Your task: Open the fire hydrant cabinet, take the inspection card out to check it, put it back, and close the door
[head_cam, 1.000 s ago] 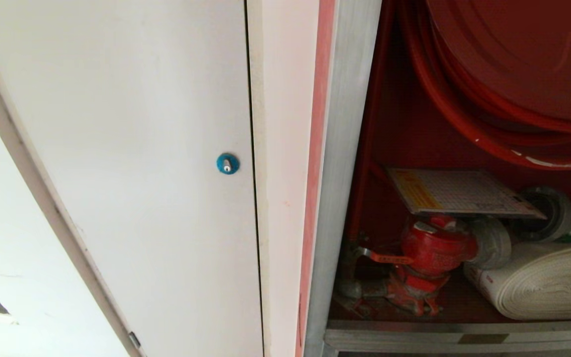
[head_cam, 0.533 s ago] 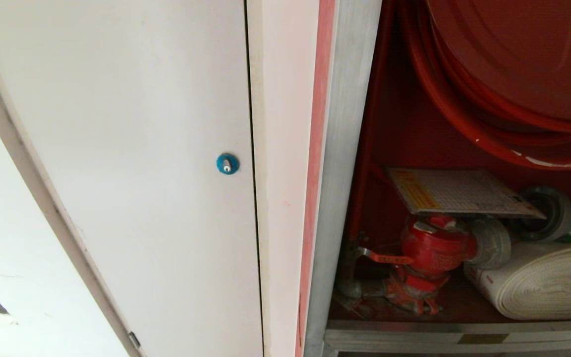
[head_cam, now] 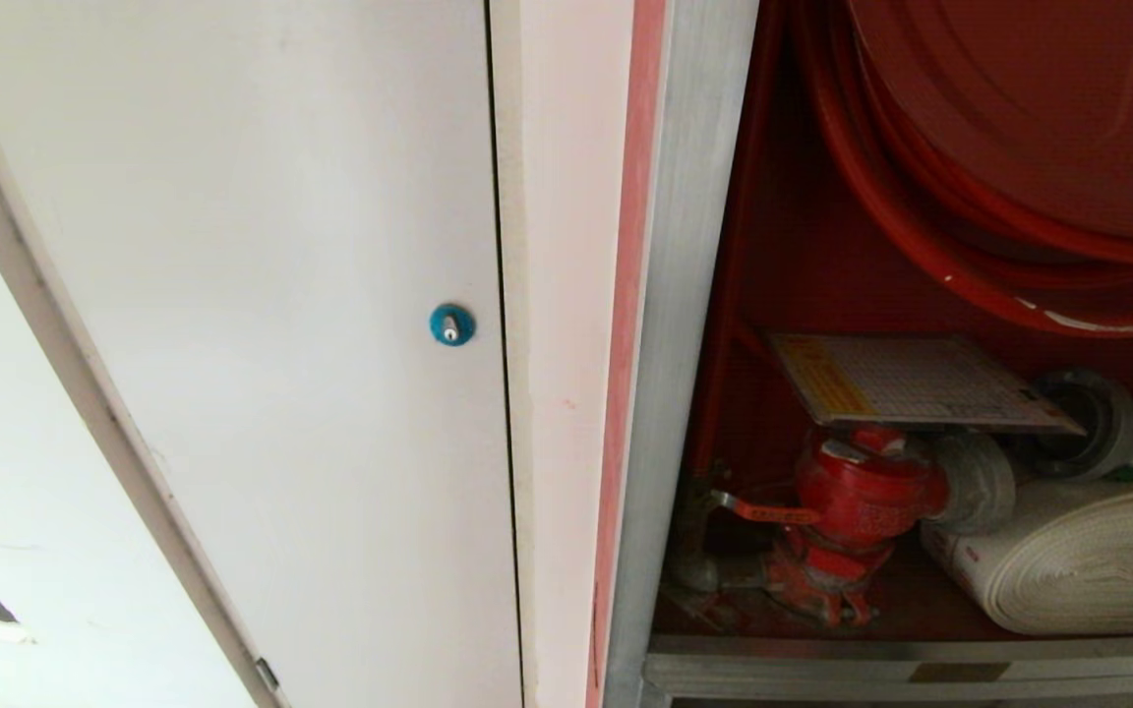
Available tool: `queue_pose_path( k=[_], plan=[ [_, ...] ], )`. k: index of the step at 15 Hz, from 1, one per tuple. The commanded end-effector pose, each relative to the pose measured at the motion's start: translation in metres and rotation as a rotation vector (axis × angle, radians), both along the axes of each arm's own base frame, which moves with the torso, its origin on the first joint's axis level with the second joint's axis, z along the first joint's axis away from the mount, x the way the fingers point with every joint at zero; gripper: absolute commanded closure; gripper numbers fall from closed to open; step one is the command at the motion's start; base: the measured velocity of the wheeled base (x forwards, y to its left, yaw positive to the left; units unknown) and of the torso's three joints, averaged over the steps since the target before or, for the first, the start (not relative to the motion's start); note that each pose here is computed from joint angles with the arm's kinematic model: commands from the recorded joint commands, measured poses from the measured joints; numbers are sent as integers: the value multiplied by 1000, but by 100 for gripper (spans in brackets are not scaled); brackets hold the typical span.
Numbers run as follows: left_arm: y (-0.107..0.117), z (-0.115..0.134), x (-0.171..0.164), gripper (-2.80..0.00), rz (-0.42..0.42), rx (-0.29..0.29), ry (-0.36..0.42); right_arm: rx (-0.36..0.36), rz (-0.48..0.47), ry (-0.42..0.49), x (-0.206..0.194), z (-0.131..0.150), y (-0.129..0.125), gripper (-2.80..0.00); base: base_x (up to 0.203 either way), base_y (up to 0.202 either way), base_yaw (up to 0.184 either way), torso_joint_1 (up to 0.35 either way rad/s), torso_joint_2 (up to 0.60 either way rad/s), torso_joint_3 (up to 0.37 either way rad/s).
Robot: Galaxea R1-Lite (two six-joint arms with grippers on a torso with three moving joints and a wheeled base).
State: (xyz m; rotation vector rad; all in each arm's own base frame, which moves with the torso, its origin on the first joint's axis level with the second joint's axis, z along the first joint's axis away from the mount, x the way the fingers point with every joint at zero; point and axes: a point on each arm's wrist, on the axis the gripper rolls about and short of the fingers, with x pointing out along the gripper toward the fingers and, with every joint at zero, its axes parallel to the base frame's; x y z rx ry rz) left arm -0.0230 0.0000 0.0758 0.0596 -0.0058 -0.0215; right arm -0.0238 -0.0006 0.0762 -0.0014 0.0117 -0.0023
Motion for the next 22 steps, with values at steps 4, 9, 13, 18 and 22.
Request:
queue_pose_path(
  k=[4, 9, 13, 18, 22],
  plan=[
    [0, 0, 0, 0, 0, -3, 1, 0, 1, 1, 0, 0, 0, 0, 0, 0, 0, 0, 0, 0],
    [0, 0, 0, 0, 0, -6, 2, 0, 1, 2, 0, 0, 0, 0, -160, 0, 2, 5, 3, -1],
    [0, 0, 0, 0, -1, -4, 4, 0, 1, 2, 0, 0, 0, 0, -196, 0, 0, 0, 2, 5],
    [0, 0, 0, 0, -1, -4, 3, 0, 0, 1, 0, 0, 0, 0, -196, 0, 1, 1, 2, 3],
    [0, 0, 0, 0, 0, -6, 1, 0, 1, 1, 0, 0, 0, 0, -194, 0, 1, 3, 3, 3]
  ],
)
